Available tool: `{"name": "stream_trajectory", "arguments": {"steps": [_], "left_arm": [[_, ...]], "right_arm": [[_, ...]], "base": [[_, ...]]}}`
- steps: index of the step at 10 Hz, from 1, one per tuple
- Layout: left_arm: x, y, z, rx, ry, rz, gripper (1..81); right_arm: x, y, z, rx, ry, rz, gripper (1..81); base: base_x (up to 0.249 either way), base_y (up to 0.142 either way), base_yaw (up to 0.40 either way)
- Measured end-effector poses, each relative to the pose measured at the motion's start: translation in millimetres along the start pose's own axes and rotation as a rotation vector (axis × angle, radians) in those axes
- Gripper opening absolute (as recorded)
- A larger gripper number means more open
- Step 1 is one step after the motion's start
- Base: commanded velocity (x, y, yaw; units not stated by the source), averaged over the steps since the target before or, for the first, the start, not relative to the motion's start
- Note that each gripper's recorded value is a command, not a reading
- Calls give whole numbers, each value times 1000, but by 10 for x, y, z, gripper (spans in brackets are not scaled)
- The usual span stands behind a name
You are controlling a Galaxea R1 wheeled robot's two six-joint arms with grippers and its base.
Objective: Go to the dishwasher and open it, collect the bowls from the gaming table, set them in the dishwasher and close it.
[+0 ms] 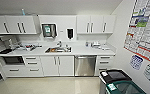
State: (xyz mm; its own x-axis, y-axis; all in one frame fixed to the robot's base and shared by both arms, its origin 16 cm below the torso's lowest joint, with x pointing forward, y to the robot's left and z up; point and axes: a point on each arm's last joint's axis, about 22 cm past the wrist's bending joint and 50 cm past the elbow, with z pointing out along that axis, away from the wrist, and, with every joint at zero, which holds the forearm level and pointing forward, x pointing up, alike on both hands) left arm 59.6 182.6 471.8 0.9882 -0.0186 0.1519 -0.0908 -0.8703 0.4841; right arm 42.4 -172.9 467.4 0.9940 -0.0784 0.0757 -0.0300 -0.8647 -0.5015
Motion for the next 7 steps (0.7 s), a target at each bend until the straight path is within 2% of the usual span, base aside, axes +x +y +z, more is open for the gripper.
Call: {"name": "stream_trajectory", "arguments": {"steps": [7], "left_arm": [[-2,34,15,-5,0,0,811]], "right_arm": [[13,-6,3,1,-1,-2,811]], "base": [[95,0,0]]}}
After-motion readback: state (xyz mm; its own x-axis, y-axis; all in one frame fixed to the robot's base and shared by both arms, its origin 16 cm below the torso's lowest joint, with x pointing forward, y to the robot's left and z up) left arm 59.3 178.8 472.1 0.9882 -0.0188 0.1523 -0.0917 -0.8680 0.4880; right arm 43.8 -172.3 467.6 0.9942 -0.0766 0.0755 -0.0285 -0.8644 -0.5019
